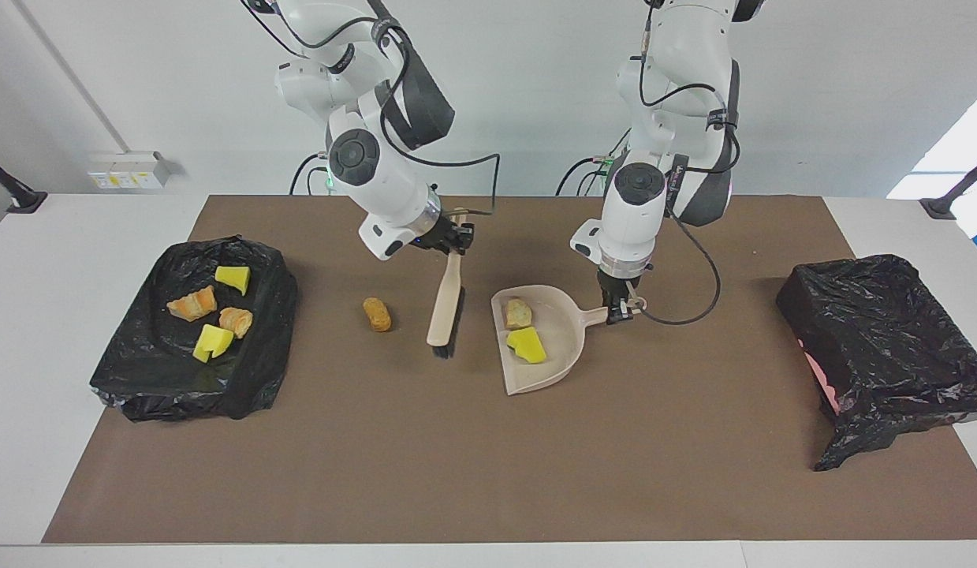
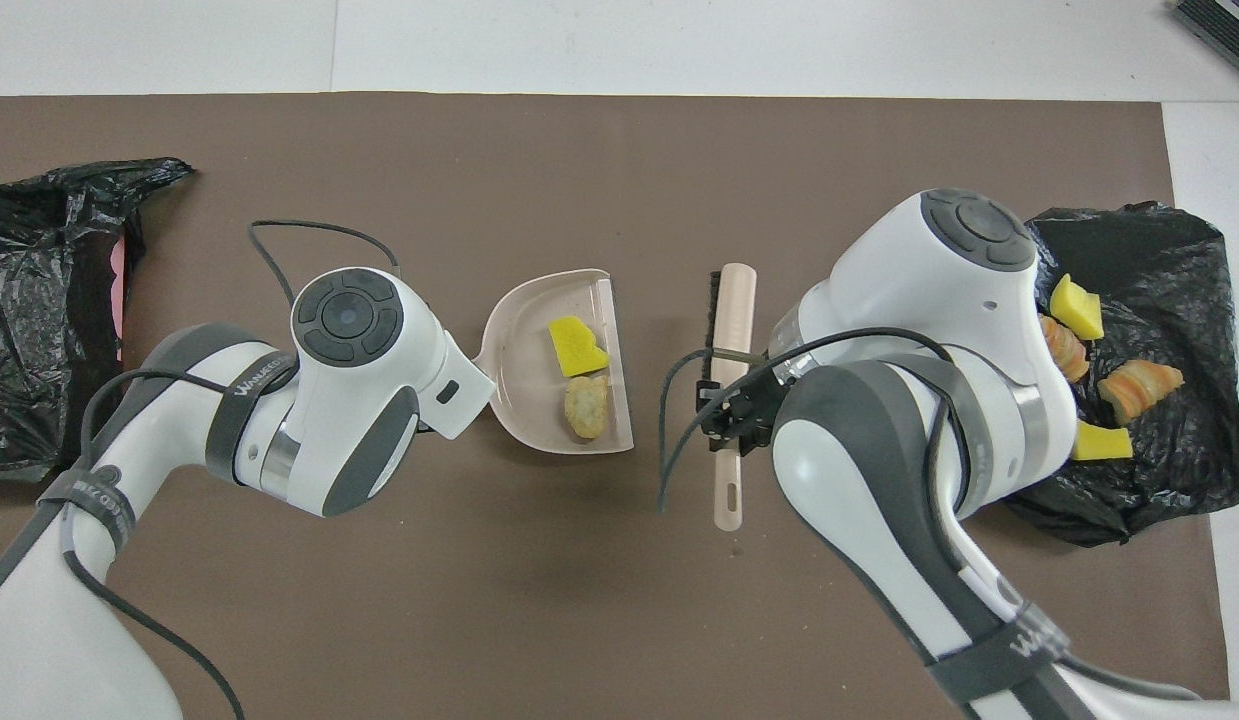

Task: Sweep and dump trash in bin
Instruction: 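Sweep the sponge and bread pieces into the dustpan with the right gripper, then sweep the last bread piece into the dustpan with the right gripper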

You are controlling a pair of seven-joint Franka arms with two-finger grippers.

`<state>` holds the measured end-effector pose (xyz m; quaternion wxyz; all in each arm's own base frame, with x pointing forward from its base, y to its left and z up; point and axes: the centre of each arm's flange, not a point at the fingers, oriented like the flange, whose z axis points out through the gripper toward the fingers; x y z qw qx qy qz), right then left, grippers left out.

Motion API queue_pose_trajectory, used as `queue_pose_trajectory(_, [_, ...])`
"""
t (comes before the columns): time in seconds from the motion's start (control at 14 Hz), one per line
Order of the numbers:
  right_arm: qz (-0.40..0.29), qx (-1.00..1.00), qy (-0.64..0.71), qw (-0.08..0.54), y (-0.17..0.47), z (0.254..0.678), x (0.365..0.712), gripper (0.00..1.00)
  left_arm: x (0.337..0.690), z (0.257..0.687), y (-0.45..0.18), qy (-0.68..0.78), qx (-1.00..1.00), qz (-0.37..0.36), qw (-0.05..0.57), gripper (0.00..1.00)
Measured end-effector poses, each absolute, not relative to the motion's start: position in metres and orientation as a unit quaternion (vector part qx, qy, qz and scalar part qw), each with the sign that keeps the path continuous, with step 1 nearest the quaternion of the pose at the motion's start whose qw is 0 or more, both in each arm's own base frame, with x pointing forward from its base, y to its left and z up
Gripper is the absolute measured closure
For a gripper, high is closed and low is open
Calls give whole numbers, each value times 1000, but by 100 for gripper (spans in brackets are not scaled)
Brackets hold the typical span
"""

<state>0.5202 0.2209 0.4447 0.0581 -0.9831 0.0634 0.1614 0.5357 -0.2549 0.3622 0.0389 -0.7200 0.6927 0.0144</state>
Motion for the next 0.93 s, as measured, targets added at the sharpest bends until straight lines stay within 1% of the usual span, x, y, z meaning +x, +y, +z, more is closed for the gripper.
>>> queue_pose_trajectory(0.22, [176, -982, 51, -54, 179, 403, 473, 74, 535, 362, -255, 693, -720, 15, 39, 68])
queue_pose_trajectory(0.36, [192, -974, 57, -102, 141, 377, 448, 74, 533, 361, -254, 693, -720, 16, 38, 68])
queue_pose_trajectory(0.57, [191, -974, 58, -111, 120, 360, 435, 74, 530, 361, -253, 693, -720, 17, 38, 68])
queue_pose_trajectory(0.79, [184, -977, 42, -101, 111, 356, 438, 74, 529, 361, -252, 693, -720, 17, 38, 68])
queue_pose_trajectory(0.93, [170, -981, 29, -90, 116, 343, 443, 74, 529, 360, -252, 693, -720, 18, 37, 68])
